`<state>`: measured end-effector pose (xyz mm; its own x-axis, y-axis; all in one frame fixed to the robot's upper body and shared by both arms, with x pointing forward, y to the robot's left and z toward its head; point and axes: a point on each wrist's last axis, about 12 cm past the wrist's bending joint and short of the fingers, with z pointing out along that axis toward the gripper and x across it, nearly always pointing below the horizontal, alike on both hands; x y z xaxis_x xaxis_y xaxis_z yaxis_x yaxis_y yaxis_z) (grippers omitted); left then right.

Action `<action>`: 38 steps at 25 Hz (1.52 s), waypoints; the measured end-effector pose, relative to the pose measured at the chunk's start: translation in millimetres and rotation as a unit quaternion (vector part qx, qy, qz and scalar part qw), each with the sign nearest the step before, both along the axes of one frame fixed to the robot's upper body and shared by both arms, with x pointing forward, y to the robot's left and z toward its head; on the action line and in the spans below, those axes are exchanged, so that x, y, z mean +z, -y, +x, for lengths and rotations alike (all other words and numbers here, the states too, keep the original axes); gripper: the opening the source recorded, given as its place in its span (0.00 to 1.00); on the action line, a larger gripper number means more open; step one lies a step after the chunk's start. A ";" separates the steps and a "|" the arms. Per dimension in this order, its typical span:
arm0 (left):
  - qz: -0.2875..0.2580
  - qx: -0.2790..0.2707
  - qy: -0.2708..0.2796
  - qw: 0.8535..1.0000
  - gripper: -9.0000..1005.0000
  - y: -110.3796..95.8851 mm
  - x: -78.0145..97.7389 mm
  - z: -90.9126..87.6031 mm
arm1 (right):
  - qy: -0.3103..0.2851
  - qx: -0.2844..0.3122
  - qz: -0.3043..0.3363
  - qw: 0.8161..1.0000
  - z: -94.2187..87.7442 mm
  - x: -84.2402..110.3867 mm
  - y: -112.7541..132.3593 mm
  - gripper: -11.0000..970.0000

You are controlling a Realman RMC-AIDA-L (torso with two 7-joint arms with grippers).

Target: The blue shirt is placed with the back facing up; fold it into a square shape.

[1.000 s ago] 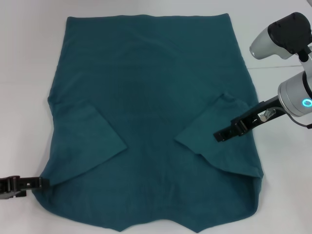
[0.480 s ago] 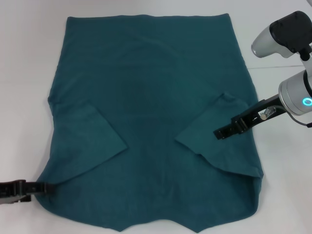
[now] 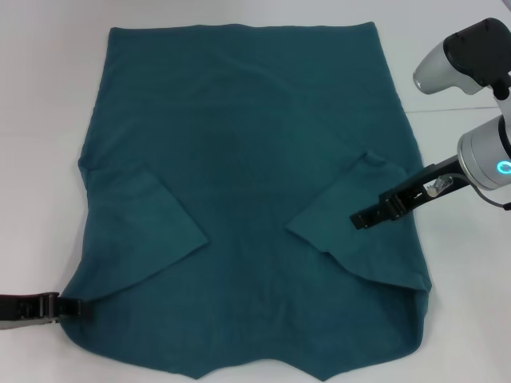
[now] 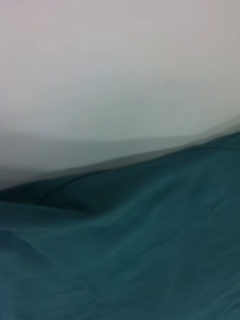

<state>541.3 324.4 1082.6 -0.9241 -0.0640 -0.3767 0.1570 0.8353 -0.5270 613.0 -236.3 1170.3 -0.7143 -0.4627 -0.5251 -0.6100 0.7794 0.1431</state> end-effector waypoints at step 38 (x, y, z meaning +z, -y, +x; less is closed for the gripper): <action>0.004 -0.031 0.009 0.999 0.04 10.1 3.9 5.6 | -0.156 -0.109 -0.115 0.975 -43.6 4.9 5.1 0.72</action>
